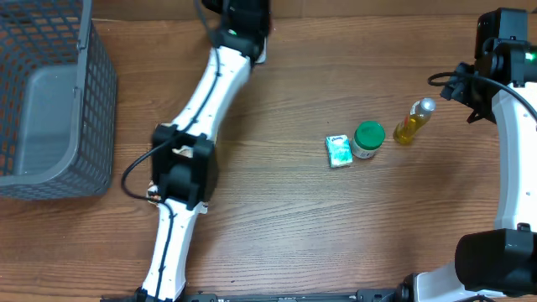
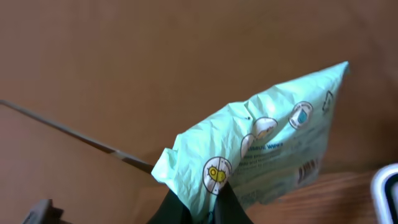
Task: Scan the item barcode
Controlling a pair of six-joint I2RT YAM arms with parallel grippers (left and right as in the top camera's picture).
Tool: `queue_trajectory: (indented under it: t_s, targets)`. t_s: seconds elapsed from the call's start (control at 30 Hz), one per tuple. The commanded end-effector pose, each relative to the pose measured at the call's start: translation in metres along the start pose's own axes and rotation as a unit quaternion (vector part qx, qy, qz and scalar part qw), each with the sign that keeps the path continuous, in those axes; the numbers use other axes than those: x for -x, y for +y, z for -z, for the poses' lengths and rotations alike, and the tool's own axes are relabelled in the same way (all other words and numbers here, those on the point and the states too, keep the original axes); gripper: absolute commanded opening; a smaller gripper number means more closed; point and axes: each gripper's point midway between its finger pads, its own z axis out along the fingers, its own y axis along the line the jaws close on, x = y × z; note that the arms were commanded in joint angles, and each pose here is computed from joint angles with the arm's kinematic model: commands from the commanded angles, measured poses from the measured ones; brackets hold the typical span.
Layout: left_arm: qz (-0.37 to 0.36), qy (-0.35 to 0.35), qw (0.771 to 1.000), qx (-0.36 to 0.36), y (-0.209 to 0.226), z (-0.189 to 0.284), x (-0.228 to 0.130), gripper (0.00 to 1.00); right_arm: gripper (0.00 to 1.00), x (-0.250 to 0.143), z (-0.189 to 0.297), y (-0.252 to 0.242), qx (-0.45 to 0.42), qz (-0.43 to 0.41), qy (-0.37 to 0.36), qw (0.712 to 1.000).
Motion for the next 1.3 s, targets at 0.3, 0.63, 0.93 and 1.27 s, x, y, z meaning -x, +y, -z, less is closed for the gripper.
queue_trajectory:
  t_s: [0.3,0.63,0.93,1.27]
  targets:
    - [-0.051,0.019,0.997,0.047,-0.043,0.0,-0.022,0.04,1.0,0.003,0.002,0.0,0.002,-0.007,-0.006,1.0]
    - [-0.057,0.0,0.998,0.01,-0.074,0.01,-0.019,0.04,1.0,0.003,0.002,0.0,0.002,-0.007,-0.006,1.0]
    - [-0.042,0.009,0.999,-0.027,-0.091,0.012,-0.029,0.04,1.0,0.003,0.002,0.0,0.002,-0.007,-0.006,1.0]
    - [0.012,-0.003,1.0,-0.016,-0.068,0.029,-0.005,0.04,1.0,0.003,0.002,0.0,0.002,-0.007,-0.006,1.0]
